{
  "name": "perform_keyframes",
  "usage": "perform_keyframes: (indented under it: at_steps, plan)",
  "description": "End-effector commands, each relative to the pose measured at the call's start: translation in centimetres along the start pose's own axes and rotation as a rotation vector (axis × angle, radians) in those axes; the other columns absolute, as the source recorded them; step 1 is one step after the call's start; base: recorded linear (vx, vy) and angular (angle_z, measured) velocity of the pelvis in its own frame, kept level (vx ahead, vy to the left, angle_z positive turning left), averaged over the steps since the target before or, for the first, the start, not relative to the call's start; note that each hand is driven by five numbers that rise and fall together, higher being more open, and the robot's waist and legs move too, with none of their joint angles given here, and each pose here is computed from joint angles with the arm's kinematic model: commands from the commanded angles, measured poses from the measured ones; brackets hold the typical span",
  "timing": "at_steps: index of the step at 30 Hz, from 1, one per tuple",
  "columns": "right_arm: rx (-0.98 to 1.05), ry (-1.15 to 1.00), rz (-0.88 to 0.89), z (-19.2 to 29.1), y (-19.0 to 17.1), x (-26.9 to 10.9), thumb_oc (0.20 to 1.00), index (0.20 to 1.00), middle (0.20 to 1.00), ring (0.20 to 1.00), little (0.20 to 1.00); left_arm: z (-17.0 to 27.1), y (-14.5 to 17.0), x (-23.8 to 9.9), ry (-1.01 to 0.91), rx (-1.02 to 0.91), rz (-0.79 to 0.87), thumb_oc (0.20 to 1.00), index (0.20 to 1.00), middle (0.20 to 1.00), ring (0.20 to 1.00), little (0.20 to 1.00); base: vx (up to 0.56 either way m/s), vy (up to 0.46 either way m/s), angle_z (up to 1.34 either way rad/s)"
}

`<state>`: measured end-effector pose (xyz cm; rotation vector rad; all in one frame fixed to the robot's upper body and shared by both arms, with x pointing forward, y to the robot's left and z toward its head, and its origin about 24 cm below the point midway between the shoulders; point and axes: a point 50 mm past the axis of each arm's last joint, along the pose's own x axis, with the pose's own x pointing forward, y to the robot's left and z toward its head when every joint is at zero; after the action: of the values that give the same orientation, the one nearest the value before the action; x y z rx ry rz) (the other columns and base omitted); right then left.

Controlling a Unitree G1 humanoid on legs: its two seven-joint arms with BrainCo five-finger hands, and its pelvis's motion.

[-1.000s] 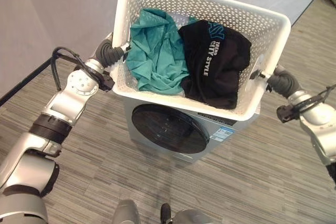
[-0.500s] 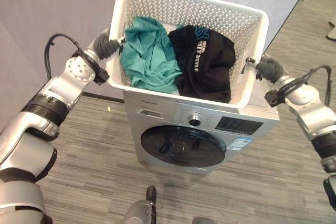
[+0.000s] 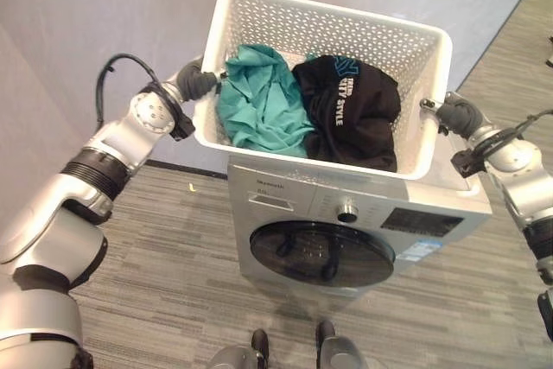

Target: Grab the laundry basket,head to the washer,open it,put in the laundry and shut it.

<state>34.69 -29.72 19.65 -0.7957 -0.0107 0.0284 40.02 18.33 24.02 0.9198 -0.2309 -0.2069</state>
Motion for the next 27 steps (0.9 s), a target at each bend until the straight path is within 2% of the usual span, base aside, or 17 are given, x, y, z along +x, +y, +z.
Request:
perform_keyframes:
  at_steps: [1, 4, 11, 16, 20, 21, 22, 23, 27]
  plan:
    - [-0.067, 0.449, -0.344, -8.0, -10.1, -6.0, 0.200, 0.200, 0.200, 0.200, 0.200, -3.7, 7.2, -2.0, 0.152, -0.021, 0.314, 0.200, 0.200, 0.200, 0.200, 0.200, 0.12, -0.258, 0.04]
    - [-0.031, 0.441, -0.373, -7.9, -10.5, -5.9, 0.200, 0.200, 0.200, 0.200, 0.200, -3.0, 6.2, -1.3, 0.130, -0.044, 0.299, 0.200, 0.200, 0.200, 0.200, 0.200, 0.11, -0.280, 0.09]
    - [-0.035, 0.404, -0.312, -6.1, -9.4, -3.2, 0.200, 0.200, 0.200, 0.200, 0.200, -1.9, 4.8, -0.1, 0.115, -0.074, 0.256, 0.200, 0.200, 0.200, 0.200, 0.200, 0.04, -0.189, 0.06]
    - [-0.087, 0.476, -0.226, -6.4, -8.7, -2.4, 0.200, 0.200, 0.200, 0.200, 0.200, -0.5, 3.6, 1.4, 0.132, -0.006, 0.184, 0.200, 0.200, 0.200, 0.200, 0.200, 0.00, -0.042, 0.05]
    - [-0.121, 0.507, -0.181, -6.6, -8.6, -2.6, 0.200, 0.200, 0.200, 0.200, 0.200, -0.5, 3.8, 1.7, 0.167, 0.031, 0.189, 0.200, 0.200, 0.200, 0.200, 0.200, 0.02, 0.003, 0.13]
    - [-0.106, 0.489, -0.193, -6.1, -8.5, -2.1, 0.586, 0.586, 0.586, 0.586, 0.586, -0.9, 3.9, 1.6, 0.187, 0.008, 0.203, 0.514, 0.514, 0.514, 0.514, 0.514, 0.01, 0.014, 0.03]
    - [-0.106, 0.488, -0.193, -6.1, -8.5, -2.0, 1.000, 1.000, 1.000, 1.000, 1.000, -0.9, 3.9, 1.6, 0.188, 0.007, 0.204, 0.743, 0.743, 0.743, 0.743, 0.743, 0.00, 0.000, 0.00]
    - [-0.092, 0.478, -0.203, -5.8, -8.5, -1.8, 1.000, 1.000, 1.000, 1.000, 1.000, -1.0, 4.1, 1.6, 0.194, 0.003, 0.215, 1.000, 1.000, 1.000, 1.000, 1.000, 0.00, 0.000, 0.00]
    - [-0.018, 0.422, -0.259, -4.4, -8.3, -0.4, 1.000, 1.000, 1.000, 1.000, 1.000, -1.6, 4.4, 1.4, 0.211, -0.024, 0.251, 1.000, 1.000, 1.000, 1.000, 1.000, -0.01, 0.033, 0.01]
